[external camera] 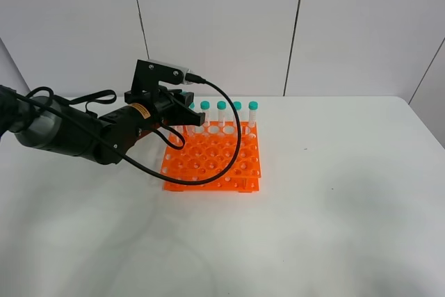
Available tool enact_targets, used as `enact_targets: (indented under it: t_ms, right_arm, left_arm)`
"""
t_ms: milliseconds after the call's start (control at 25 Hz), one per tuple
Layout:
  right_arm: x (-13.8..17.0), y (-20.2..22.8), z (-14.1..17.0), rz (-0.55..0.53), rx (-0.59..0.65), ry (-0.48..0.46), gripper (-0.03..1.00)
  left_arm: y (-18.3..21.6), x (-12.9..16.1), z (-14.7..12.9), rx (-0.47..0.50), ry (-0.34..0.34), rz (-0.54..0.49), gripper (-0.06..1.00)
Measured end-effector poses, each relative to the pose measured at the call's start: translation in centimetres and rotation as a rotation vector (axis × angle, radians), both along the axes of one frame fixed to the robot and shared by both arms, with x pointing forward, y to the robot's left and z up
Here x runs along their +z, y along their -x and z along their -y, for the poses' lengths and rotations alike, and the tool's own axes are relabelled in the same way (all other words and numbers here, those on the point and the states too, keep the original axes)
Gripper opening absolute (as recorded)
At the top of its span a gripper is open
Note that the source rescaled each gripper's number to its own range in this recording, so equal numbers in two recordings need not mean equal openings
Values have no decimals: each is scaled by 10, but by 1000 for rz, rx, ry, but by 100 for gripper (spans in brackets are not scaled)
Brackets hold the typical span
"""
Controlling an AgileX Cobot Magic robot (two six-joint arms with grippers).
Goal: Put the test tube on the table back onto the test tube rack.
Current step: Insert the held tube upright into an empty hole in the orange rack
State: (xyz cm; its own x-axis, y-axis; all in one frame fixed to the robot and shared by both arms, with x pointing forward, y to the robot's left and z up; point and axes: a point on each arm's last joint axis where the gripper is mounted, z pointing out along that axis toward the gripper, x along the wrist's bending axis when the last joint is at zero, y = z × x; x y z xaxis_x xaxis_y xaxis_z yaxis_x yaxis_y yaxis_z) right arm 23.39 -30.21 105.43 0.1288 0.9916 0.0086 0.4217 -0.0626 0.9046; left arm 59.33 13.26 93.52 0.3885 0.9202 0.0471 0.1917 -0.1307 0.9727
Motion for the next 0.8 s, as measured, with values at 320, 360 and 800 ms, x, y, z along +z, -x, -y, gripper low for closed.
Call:
enact_targets:
  t_ms: [320, 360, 800]
  right_arm:
    - [0, 0, 0, 0, 0, 0, 80]
    - [0, 0, 0, 0, 0, 0, 80]
    - [0, 0, 0, 0, 0, 0, 80]
  left_arm:
    - [-1, -8, 0, 1, -5, -6, 0]
    - [-1, -8, 0, 1, -5, -7, 0]
    - [-2, -18, 0, 3, -15, -25, 0]
